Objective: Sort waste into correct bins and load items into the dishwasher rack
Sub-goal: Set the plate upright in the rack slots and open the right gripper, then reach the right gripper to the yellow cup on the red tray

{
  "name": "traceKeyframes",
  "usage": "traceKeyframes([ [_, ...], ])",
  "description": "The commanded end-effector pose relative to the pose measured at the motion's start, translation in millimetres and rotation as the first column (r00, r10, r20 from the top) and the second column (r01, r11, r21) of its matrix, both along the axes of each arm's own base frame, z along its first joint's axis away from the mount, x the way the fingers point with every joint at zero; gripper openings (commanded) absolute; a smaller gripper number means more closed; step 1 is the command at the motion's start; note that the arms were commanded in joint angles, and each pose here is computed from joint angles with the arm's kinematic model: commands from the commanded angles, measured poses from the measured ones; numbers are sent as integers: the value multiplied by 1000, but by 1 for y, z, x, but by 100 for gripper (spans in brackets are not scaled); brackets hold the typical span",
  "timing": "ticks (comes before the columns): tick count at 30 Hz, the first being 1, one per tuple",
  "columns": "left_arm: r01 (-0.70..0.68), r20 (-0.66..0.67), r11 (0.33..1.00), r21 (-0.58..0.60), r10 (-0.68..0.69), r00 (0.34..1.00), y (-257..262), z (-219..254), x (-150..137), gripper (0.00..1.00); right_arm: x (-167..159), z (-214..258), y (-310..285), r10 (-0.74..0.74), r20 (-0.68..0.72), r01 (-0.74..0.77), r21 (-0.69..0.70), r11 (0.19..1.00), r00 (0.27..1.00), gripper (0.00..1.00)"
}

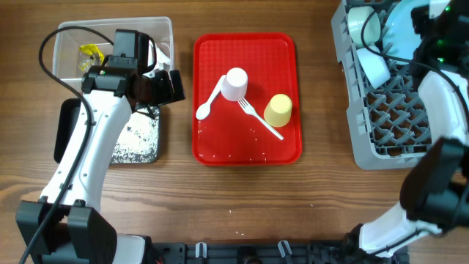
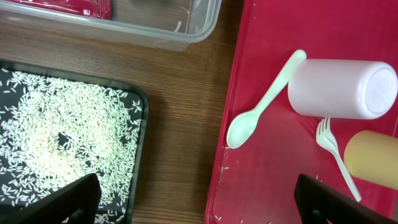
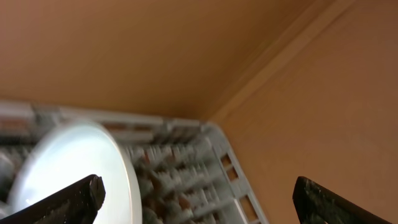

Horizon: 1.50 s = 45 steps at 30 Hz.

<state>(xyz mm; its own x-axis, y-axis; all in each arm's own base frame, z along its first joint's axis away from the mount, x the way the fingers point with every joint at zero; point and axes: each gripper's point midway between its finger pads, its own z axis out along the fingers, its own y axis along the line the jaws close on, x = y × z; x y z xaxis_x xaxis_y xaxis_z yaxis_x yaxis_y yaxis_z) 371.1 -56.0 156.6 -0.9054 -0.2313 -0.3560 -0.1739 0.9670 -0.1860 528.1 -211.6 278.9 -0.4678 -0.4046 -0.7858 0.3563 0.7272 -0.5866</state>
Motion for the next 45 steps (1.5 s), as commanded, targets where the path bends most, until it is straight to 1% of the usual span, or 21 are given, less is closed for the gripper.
traceKeyframes([
  [1,-10,-2,1000,-15,10,1000,-1,0,2,100,-15,79,71,153,277,-228,263,937,949,100],
  [2,-10,-2,1000,-15,10,1000,-1,0,2,100,-19,85,100,213,319,-329,377,866,924,100],
  [3,-10,-2,1000,-15,10,1000,-1,0,2,100,-24,85,135,282,350,-434,508,744,893,100],
  [4,-10,-2,1000,-15,10,1000,-1,0,2,100,-33,81,173,366,357,-511,627,588,860,100],
  [6,-10,-3,1000,-15,10,1000,-1,-1,2,100,-53,65,224,493,327,-532,766,361,806,100],
  [7,-10,-2,1000,-15,10,1000,-1,0,2,100,-64,52,245,534,299,-487,836,254,791,100],
  [8,-10,-2,1000,-15,10,1000,-1,0,2,100,-69,39,254,552,261,-441,870,222,792,100],
  [10,-10,-2,1000,-15,10,1000,-1,0,2,100,-80,7,267,579,145,-333,913,235,803,100],
  [12,-10,-2,1000,-15,10,1000,-1,0,2,100,-91,-33,276,581,-26,-208,920,333,814,98],
  [13,-10,-2,1000,-15,10,1000,-1,0,2,100,-98,-52,279,558,-126,-137,904,406,820,98],
  [16,-10,-2,1000,-15,10,1000,-1,0,2,100,-115,-83,301,541,-291,-49,848,528,789,98],
  [19,-10,-2,1000,-15,10,1000,-1,0,2,100,-119,-102,332,578,-335,-33,845,533,744,98],
  [22,-10,-2,1000,-15,10,1000,-1,0,2,100,-127,-133,352,589,-410,39,841,540,697,98],
  [25,-10,-2,1000,-15,10,1000,-1,0,2,100,-141,-169,366,589,-507,129,816,563,629,97],
  [28,-10,-2,1000,-15,10,1000,-1,0,2,100,-146,-197,375,591,-562,170,792,586,579,95],
  [31,-10,-2,1000,-15,10,1000,-1,0,2,100,-150,-220,374,570,-609,232,768,597,552,92],
  [33,-10,-2,1000,-15,10,1000,-1,0,2,100,-153,-231,366,513,-654,290,731,618,556,80],
  [36,-10,-3,1000,-15,10,1000,-1,-1,2,100,-153,-237,347,390,-704,358,665,655,593,78],
  [38,-10,-2,1000,-15,10,1000,-1,0,2,100,-153,-237,347,389,-703,361,666,652,595,77],
  [44,-10,-2,1000,-15,10,1000,-1,0,2,100,-153,-237,347,376,-702,377,669,641,605,63],
  [45,-10,-2,1000,-15,10,1000,-1,0,2,100,-151,-237,348,378,-696,372,673,639,610,63],
])
